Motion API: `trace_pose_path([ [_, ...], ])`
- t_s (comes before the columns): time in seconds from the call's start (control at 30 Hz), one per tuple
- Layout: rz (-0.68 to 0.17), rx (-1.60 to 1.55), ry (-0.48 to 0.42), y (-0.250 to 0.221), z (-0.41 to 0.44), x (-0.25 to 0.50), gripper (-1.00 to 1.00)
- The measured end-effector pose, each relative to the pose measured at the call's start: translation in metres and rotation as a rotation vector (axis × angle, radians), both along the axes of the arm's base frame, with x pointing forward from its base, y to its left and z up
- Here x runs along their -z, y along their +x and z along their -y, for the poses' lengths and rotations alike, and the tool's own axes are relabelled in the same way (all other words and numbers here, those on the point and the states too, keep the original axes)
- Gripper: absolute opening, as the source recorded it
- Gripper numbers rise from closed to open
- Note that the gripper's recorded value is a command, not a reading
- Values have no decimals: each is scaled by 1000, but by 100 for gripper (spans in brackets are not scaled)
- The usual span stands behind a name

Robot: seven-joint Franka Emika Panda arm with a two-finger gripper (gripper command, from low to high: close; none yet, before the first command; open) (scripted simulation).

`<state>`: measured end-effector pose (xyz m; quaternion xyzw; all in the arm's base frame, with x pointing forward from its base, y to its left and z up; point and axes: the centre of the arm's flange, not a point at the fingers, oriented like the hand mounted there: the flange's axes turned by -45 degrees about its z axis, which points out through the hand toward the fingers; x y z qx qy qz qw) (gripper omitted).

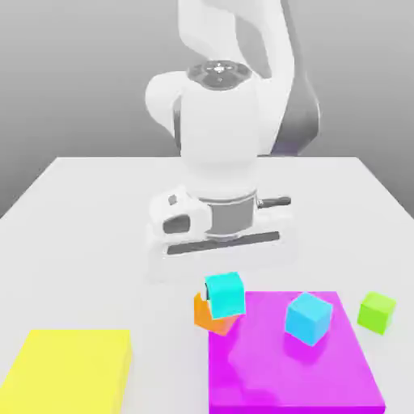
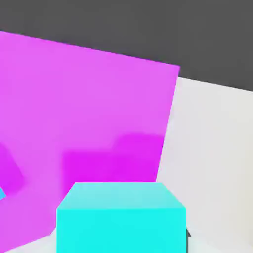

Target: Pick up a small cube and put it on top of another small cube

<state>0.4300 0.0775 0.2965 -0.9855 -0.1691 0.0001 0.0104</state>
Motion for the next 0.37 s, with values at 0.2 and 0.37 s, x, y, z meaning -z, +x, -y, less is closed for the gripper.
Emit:
trace_pose_path([
  [0.2, 5, -172, -18, -19, -73, 13, -100],
  [0.37, 5, -179, -19, -20, -75, 37, 100],
])
